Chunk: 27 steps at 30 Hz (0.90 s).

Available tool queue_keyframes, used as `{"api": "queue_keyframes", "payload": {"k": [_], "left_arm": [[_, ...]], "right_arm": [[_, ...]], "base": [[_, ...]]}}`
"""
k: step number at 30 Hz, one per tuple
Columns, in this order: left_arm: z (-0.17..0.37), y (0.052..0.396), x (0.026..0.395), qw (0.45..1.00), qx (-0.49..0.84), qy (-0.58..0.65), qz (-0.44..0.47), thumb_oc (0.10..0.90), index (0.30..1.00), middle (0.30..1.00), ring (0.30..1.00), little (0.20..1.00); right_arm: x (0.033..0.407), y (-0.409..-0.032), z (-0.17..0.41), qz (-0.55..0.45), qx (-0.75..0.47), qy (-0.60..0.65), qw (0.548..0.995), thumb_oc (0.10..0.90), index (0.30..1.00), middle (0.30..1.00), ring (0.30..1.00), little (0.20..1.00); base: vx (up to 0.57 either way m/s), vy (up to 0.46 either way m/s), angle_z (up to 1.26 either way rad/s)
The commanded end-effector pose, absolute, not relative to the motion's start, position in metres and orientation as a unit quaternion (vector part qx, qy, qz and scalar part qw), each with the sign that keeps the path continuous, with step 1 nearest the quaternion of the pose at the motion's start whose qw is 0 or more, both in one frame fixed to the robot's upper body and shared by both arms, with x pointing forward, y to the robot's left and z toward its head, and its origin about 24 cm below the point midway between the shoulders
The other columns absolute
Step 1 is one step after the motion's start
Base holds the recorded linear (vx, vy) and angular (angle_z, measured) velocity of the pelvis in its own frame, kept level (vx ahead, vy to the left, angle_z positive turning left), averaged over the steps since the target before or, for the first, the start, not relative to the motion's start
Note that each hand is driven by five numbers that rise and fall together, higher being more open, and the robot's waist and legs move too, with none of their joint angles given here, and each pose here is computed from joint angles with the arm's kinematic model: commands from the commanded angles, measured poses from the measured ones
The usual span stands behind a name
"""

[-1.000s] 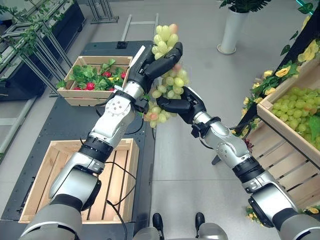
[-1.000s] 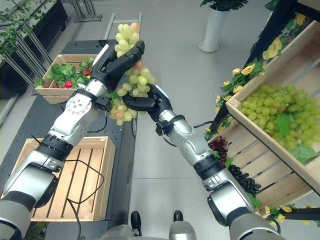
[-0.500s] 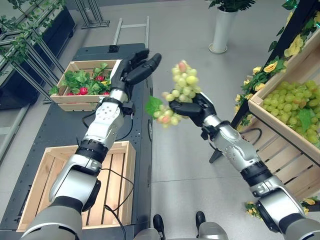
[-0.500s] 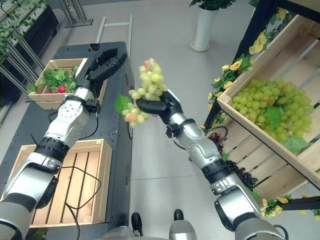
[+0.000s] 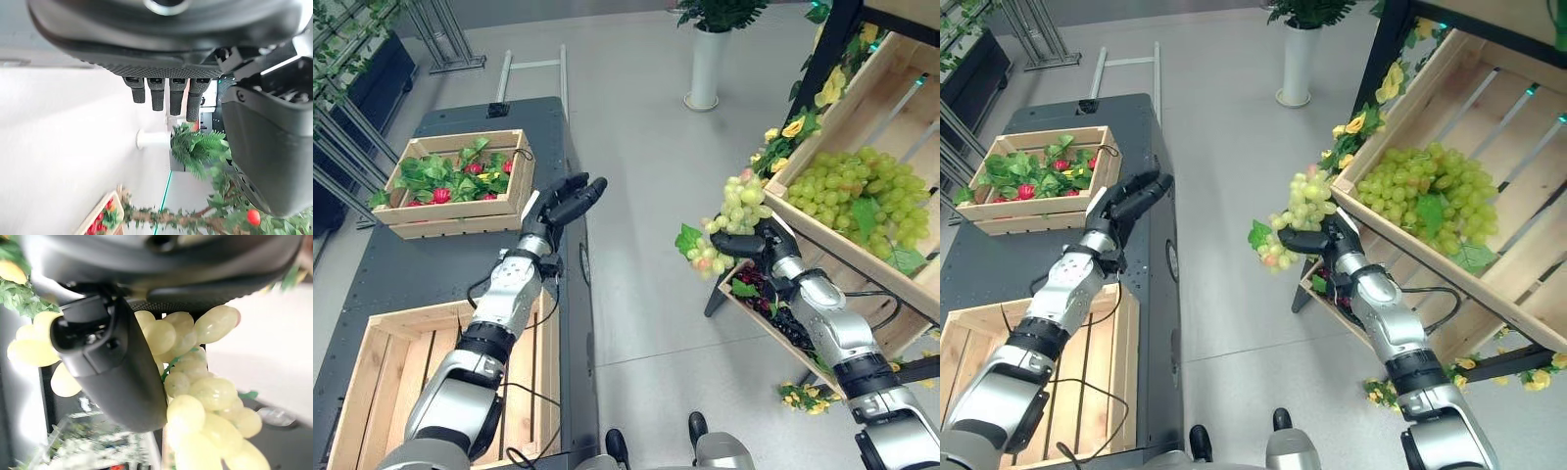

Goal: Pick up the fruits from the basket on one side to the basket on the other side

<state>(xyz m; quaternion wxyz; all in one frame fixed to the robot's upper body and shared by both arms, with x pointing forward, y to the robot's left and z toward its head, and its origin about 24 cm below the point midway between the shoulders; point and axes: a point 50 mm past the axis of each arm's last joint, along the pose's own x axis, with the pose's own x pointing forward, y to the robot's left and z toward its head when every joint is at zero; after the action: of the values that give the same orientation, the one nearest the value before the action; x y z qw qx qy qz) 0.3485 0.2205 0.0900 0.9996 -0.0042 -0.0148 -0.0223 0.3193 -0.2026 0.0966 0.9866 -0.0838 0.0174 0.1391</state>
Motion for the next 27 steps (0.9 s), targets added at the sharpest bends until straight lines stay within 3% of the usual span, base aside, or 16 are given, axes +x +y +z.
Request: {"api": "queue_keyframes", "payload": {"k": [1,12,27], "left_arm": [[0.111,0.218,0.347,0.993,-0.013,-0.118,-0.021,0.800,0.900,0.900,0.900,0.900],[0.024,0.206,0.297,0.997,-0.077,-0.010,-0.027,0.800,0.900,0.900,0.900,0.900],[-0.011,0.198,0.277,0.994,-0.075,0.064,-0.056,0.800,0.900,0.900,0.900,0.900]], "right_arm": [[0.313,-0.207,0.159,0.181,-0.179,-0.133,0.958,0.400,0.300,0.300,0.300,0.300],[0.264,-0.243,0.203,0.232,-0.223,-0.165,0.932,0.400,0.300,0.300,0.300,0.300],[0.240,-0.317,0.259,0.037,-0.182,-0.282,0.941,0.400,0.300,0.300,0.300,0.300]], "base": [[0.01,0.031,-0.19],[0.02,0.030,-0.11],[0.00,-0.003,-0.14]]}}
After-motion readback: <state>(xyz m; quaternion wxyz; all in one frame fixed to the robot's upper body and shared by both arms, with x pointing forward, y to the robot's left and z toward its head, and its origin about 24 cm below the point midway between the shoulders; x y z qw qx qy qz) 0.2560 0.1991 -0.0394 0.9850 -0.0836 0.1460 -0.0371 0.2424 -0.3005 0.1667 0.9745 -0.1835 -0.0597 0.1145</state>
